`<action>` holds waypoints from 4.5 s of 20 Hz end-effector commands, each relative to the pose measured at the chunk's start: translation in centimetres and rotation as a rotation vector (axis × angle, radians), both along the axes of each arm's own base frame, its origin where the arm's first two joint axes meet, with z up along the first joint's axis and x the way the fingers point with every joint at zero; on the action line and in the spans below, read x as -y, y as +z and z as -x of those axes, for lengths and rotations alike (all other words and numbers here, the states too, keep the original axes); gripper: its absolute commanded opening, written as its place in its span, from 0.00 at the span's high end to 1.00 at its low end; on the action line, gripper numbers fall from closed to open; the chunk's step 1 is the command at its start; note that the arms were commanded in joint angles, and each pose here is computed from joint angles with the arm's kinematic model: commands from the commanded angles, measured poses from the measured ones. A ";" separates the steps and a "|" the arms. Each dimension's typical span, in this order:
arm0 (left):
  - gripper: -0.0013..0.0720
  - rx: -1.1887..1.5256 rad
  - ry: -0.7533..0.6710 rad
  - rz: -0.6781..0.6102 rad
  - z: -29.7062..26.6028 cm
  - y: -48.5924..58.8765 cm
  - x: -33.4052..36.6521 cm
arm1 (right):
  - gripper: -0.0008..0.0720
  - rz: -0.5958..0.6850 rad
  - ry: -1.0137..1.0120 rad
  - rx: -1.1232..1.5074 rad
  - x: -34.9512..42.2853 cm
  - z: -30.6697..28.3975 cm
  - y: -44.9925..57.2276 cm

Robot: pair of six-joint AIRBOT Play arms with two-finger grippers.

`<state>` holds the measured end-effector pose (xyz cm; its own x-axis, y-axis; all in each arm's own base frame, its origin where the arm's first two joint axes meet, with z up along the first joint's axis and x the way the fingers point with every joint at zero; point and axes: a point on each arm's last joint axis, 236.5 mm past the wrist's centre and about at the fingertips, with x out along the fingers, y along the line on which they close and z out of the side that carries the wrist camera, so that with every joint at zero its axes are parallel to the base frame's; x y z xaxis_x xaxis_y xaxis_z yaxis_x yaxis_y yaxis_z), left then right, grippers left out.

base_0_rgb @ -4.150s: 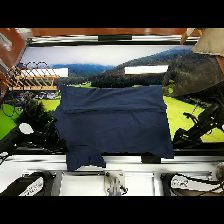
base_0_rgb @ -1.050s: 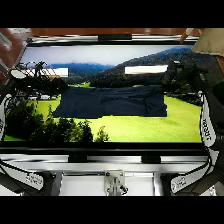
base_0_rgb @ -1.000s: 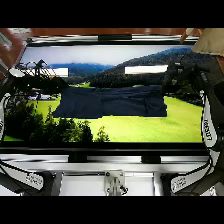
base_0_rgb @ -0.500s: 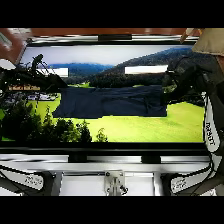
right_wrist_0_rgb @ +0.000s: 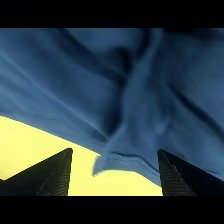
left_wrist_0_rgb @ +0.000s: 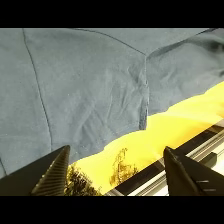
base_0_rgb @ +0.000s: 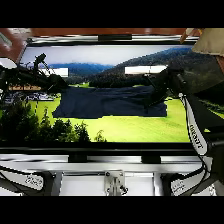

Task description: Fold the shirts.

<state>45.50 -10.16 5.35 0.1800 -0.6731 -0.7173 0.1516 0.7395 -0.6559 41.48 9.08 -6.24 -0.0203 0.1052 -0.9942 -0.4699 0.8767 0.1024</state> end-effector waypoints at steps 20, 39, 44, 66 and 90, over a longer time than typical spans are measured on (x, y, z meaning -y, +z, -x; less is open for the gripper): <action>0.02 -0.007 0.022 0.002 -0.2 0.1 -0.2 | 0.91 0.357 -0.083 0.466 7.9 -11.7 5.8; 0.02 -0.012 0.015 0.003 0.0 0.1 -0.1 | 0.06 -0.304 -0.667 -0.064 12.7 -3.6 -1.2; 0.02 -0.012 0.008 0.004 0.1 0.1 0.2 | 0.06 -0.441 -0.646 -0.150 8.3 -4.2 -3.9; 0.93 0.227 -0.126 0.084 1.6 -1.1 24.1 | 0.91 -0.431 -0.485 0.199 4.5 -1.7 16.2; 0.94 0.233 -0.246 0.467 2.6 4.4 31.0 | 0.91 -0.528 -0.428 0.528 0.8 5.1 31.3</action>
